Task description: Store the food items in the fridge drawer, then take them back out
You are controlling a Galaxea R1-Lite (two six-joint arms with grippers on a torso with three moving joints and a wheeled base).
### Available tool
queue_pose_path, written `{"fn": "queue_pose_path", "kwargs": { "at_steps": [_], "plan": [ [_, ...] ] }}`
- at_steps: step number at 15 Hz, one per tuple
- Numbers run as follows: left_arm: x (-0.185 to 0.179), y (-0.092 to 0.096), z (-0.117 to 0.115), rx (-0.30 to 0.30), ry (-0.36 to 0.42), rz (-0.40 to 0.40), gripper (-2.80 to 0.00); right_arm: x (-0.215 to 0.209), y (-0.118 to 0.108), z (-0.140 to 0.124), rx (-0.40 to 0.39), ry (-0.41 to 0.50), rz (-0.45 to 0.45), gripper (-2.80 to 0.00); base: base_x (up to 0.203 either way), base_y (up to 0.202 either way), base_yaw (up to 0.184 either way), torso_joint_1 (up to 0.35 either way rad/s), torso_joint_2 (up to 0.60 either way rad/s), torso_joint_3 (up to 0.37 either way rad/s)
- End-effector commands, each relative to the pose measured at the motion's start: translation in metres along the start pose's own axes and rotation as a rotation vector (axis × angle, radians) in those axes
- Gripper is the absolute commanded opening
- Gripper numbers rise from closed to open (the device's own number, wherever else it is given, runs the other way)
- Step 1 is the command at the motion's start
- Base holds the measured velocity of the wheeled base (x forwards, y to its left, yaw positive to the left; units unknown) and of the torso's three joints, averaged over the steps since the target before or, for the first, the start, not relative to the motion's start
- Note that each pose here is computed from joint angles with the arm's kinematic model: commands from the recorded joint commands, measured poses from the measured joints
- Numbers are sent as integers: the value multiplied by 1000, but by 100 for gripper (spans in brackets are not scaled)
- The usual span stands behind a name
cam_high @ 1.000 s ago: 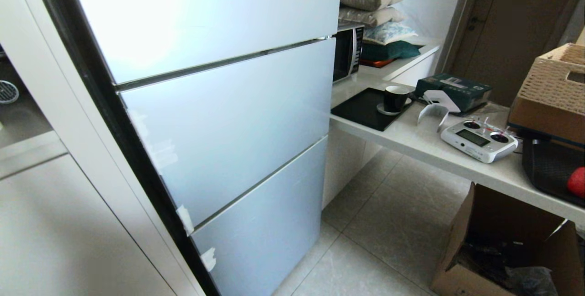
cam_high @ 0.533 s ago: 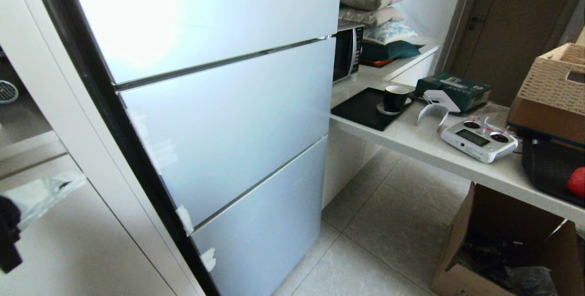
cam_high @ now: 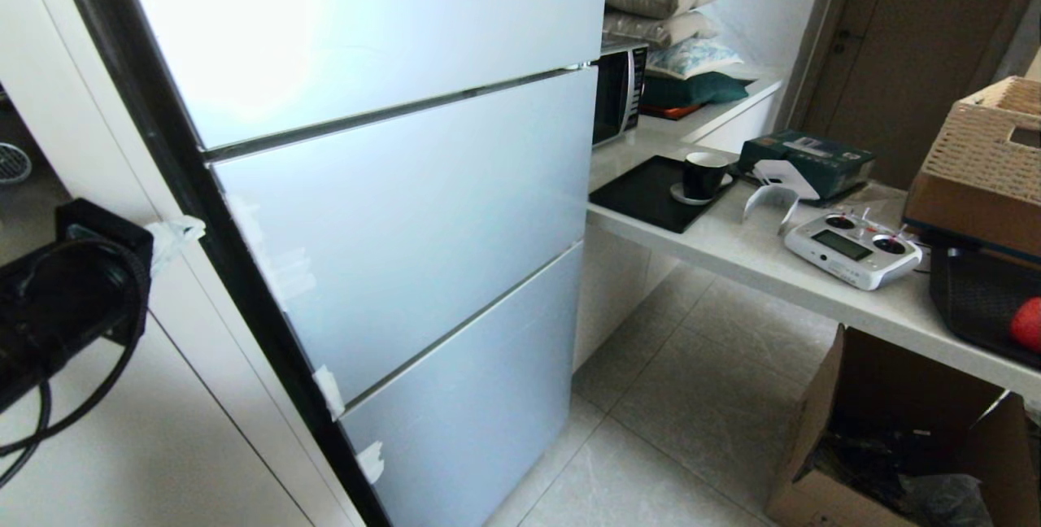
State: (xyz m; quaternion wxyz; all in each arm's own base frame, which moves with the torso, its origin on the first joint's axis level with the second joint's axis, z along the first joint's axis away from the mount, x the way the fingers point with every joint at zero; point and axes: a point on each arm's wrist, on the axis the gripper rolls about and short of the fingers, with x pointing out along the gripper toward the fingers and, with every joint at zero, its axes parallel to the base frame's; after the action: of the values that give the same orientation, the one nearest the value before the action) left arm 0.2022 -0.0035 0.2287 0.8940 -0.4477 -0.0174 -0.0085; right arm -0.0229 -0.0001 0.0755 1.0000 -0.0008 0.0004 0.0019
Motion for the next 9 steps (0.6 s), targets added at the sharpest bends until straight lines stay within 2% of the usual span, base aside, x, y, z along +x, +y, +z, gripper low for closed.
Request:
{"fn": "queue_pose_path", "kwargs": {
  "at_steps": [1,6,9],
  "plan": [
    [28,14,-11,-4,3,68,-280,0,0,0,0,1,1,-280,0,0,0,0,0,0],
    [55,11,-10,-10,-69,73,-280,0,0,0,-1,-1,1,-280,0,0,0,0,0,0],
    [53,7,-19,-14,-35,58,-280,0,0,0,0,1,1,-280,0,0,0,0,0,0]
  ]
}}
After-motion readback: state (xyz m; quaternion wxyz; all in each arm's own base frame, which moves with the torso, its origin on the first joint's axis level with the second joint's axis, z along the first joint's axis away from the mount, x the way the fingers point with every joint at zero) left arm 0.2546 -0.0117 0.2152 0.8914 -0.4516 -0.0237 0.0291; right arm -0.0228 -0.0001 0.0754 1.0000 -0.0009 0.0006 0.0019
